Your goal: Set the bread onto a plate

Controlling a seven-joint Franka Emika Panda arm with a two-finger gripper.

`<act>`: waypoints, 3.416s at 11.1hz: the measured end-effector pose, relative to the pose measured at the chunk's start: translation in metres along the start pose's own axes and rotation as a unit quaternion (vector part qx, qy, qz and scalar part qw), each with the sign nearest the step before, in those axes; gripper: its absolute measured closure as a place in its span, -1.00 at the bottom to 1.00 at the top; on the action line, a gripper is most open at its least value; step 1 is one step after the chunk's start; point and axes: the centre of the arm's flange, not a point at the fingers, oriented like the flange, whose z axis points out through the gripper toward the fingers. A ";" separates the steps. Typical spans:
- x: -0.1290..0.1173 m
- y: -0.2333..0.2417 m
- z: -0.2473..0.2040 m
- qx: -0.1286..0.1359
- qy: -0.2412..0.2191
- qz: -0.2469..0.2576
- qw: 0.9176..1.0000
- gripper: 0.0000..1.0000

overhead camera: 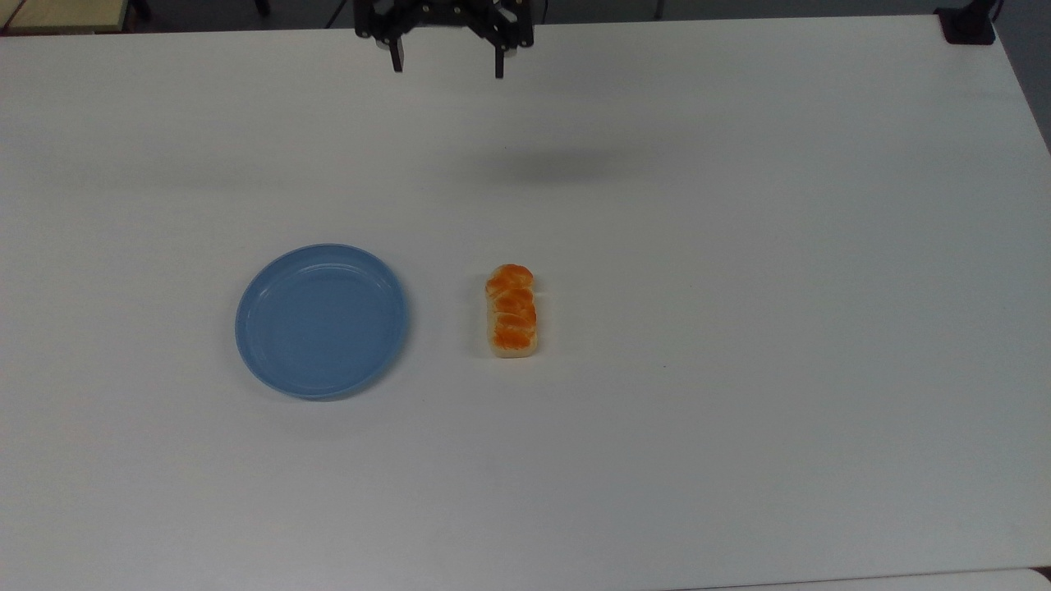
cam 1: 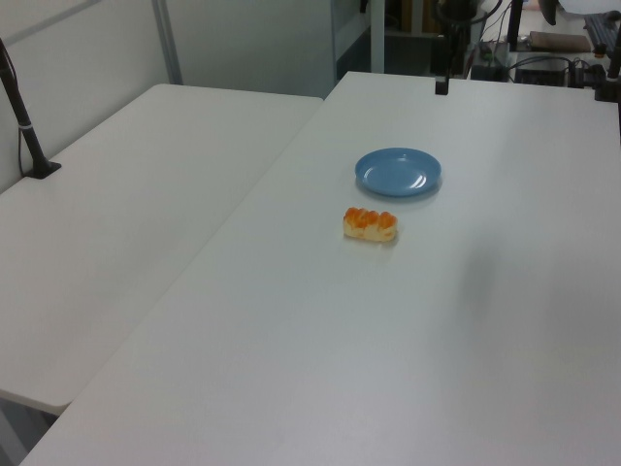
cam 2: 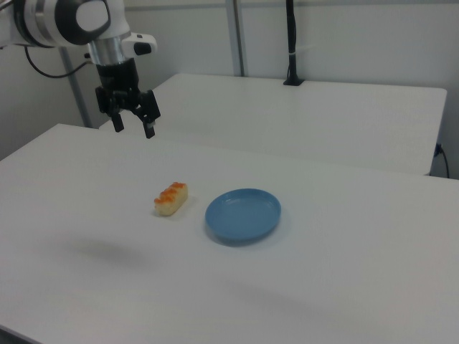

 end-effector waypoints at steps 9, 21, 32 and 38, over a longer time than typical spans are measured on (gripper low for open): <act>0.092 -0.058 0.166 -0.007 0.033 -0.035 0.999 -1.00; 0.108 -0.081 0.266 -0.017 0.002 -0.050 0.999 -0.75; 0.122 -0.026 0.242 -0.013 0.022 -0.042 0.999 -0.05; 0.117 0.133 0.236 -0.018 0.012 -0.071 0.997 -0.09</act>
